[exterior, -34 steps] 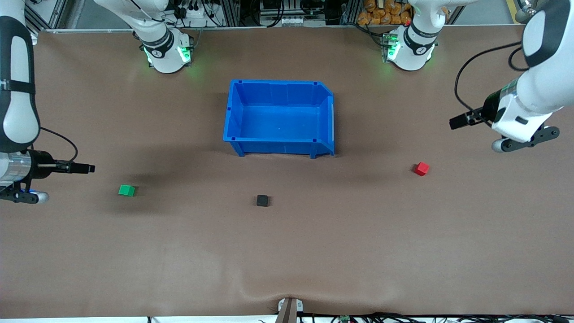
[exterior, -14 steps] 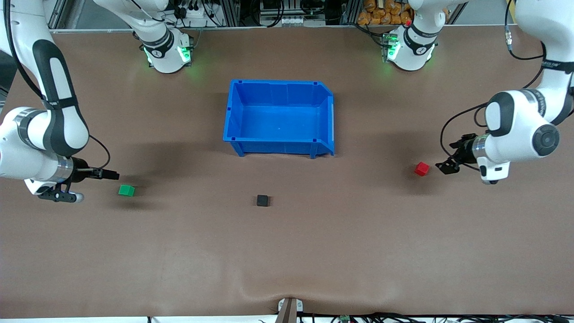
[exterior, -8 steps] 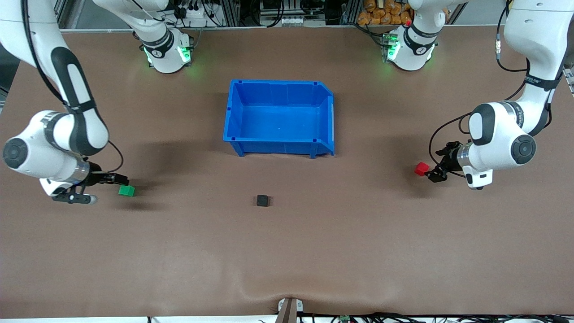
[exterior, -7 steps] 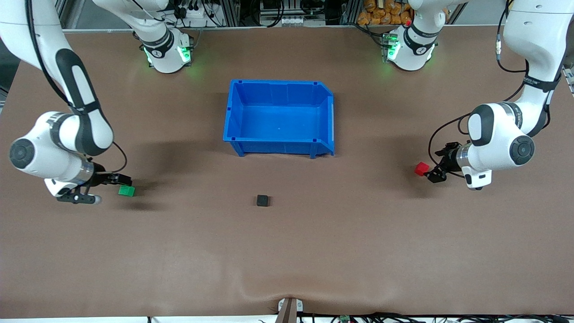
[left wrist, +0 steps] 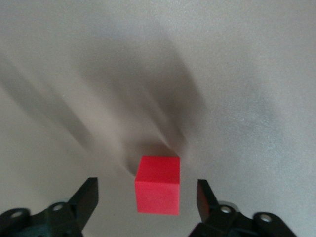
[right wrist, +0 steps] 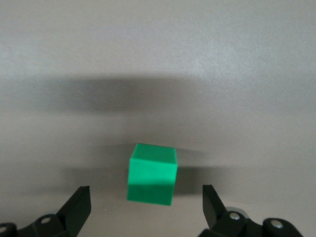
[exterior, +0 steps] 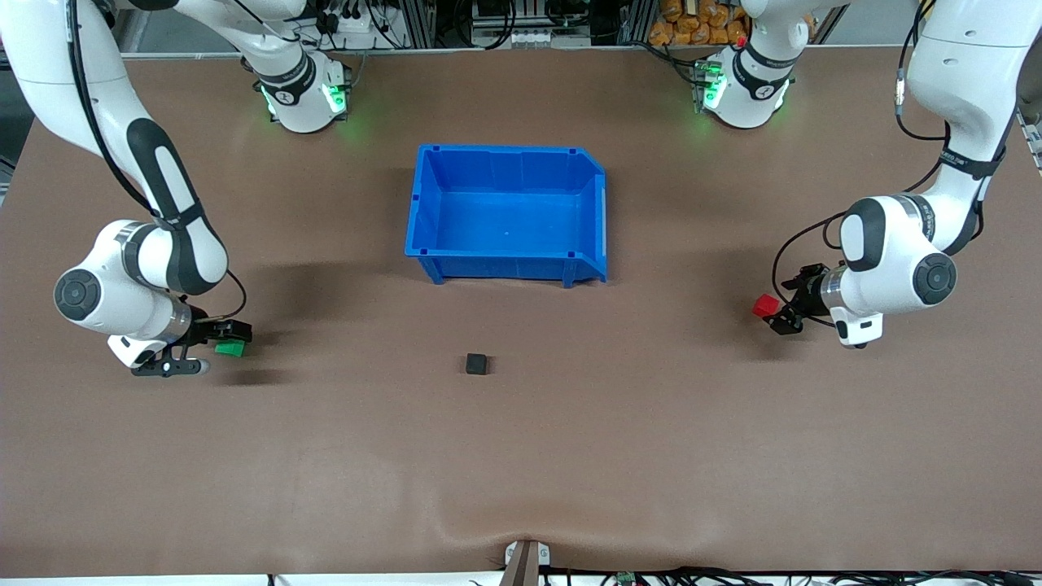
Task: Attach green and red cubes to black cube
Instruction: 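Lower and close the right gripper on green while the left gripper grips red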
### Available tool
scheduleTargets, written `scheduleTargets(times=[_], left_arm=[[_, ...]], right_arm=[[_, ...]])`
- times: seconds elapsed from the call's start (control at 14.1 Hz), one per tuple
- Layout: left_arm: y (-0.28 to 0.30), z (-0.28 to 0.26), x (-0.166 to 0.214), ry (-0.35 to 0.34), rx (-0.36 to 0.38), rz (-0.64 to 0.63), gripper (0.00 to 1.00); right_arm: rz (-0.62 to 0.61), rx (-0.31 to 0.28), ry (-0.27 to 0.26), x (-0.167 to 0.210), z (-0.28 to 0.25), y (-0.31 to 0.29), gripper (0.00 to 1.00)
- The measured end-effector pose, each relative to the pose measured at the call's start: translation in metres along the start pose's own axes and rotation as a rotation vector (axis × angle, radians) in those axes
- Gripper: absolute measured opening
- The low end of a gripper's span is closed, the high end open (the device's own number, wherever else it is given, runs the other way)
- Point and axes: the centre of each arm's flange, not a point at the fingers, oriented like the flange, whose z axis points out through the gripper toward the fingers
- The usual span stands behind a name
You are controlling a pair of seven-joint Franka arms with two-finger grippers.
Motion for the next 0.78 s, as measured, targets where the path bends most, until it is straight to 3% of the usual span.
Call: scheduleTargets(times=[0.36, 0.64, 0.78], left_arm=[[0.0, 0.003, 0.001, -0.001, -0.001, -0.001, 0.78], [0.0, 0.004, 0.002, 0.0, -0.002, -0.01, 0.61], [0.0, 0.004, 0.002, 0.001, -0.004, -0.017, 0.57]], right_arm=[[0.039, 0.002, -0.006, 0.005, 0.01, 0.004, 1.0], [0.109, 0.0, 0.005, 0.011, 0.006, 0.005, 1.0], [0.114, 0.0, 0.004, 0.011, 0.008, 0.005, 1.0]])
